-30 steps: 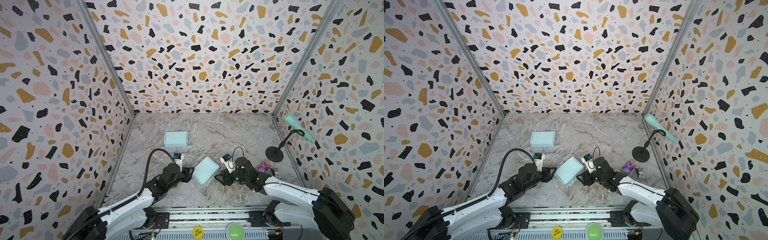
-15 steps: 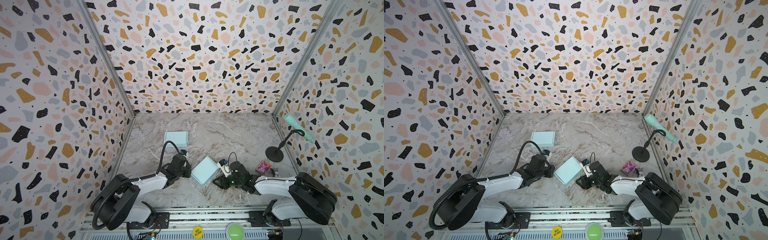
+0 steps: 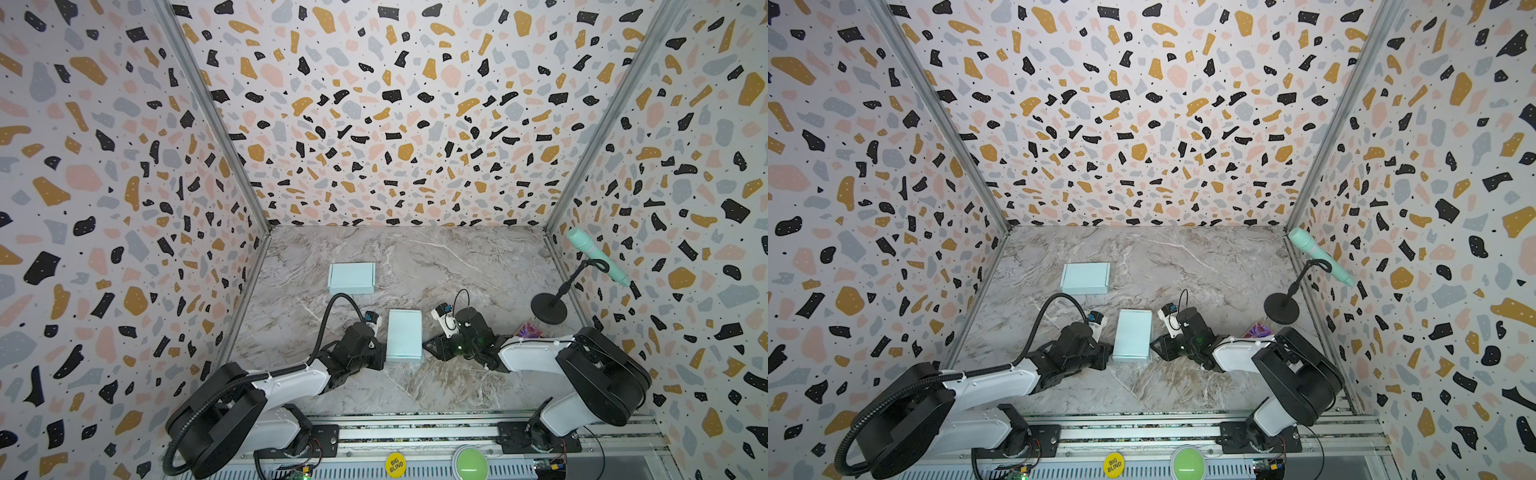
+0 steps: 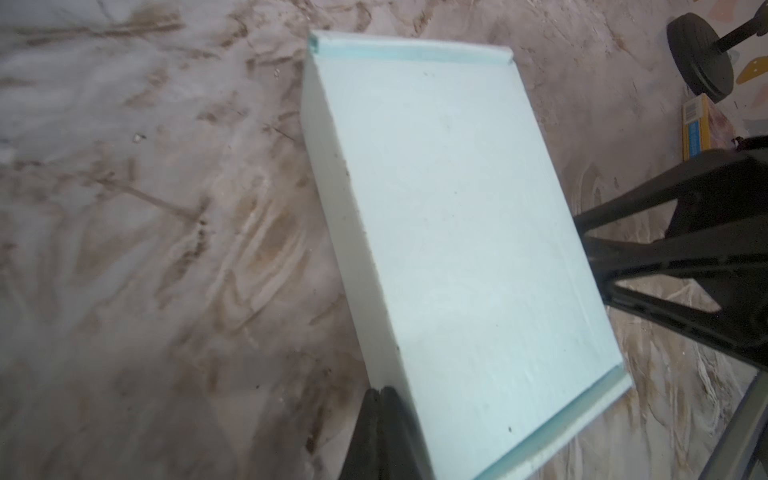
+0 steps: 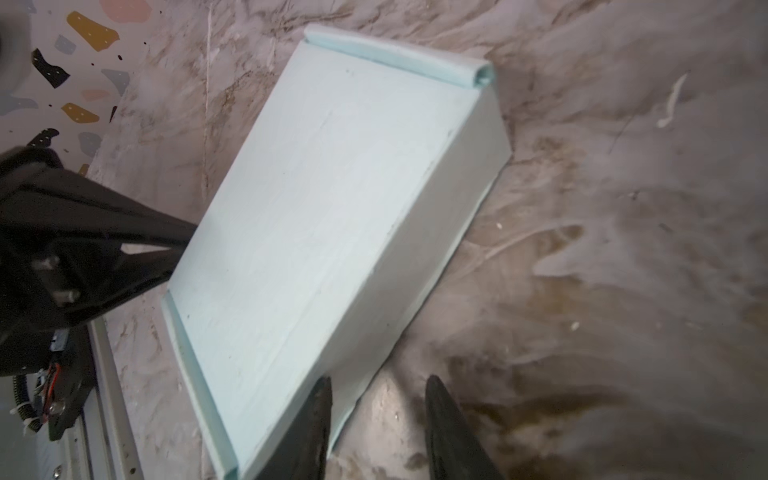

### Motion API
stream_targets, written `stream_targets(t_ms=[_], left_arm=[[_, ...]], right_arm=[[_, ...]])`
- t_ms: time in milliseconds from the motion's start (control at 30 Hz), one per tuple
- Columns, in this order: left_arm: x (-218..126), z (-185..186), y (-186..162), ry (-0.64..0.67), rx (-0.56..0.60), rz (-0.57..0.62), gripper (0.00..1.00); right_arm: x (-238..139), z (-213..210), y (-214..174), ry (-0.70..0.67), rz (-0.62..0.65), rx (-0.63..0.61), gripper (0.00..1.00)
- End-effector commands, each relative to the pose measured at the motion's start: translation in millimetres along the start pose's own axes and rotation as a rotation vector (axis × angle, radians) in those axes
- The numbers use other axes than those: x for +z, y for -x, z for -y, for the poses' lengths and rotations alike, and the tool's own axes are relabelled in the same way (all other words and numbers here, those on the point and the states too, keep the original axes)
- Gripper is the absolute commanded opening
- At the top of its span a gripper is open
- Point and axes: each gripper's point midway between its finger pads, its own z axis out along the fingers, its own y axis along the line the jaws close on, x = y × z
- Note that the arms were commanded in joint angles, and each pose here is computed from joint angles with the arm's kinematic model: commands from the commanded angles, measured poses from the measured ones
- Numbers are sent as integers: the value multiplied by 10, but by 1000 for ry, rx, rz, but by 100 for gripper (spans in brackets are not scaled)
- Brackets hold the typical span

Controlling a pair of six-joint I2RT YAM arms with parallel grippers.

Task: Fold the paper box

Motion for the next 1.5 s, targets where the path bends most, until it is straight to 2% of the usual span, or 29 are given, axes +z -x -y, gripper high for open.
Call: stream_targets(t_ms=[0, 367, 533, 1000, 1467], left_arm=[[-27, 182, 56, -72, -15, 50, 4], [-39, 56, -59, -34, -32, 41, 4], [-60, 45, -92, -36, -40, 40, 4], [-85, 122, -144, -50, -53, 38, 4], [-106, 214, -214, -88, -72, 51, 4]], right_arm=[[7, -105, 106, 28, 4, -37, 38], [-195, 112, -235, -55, -17, 7, 36], [-218, 123, -371, -52, -33, 22, 33], [-74, -54, -351, -33, -57, -15, 20], [12, -180, -377, -12, -69, -24, 17]])
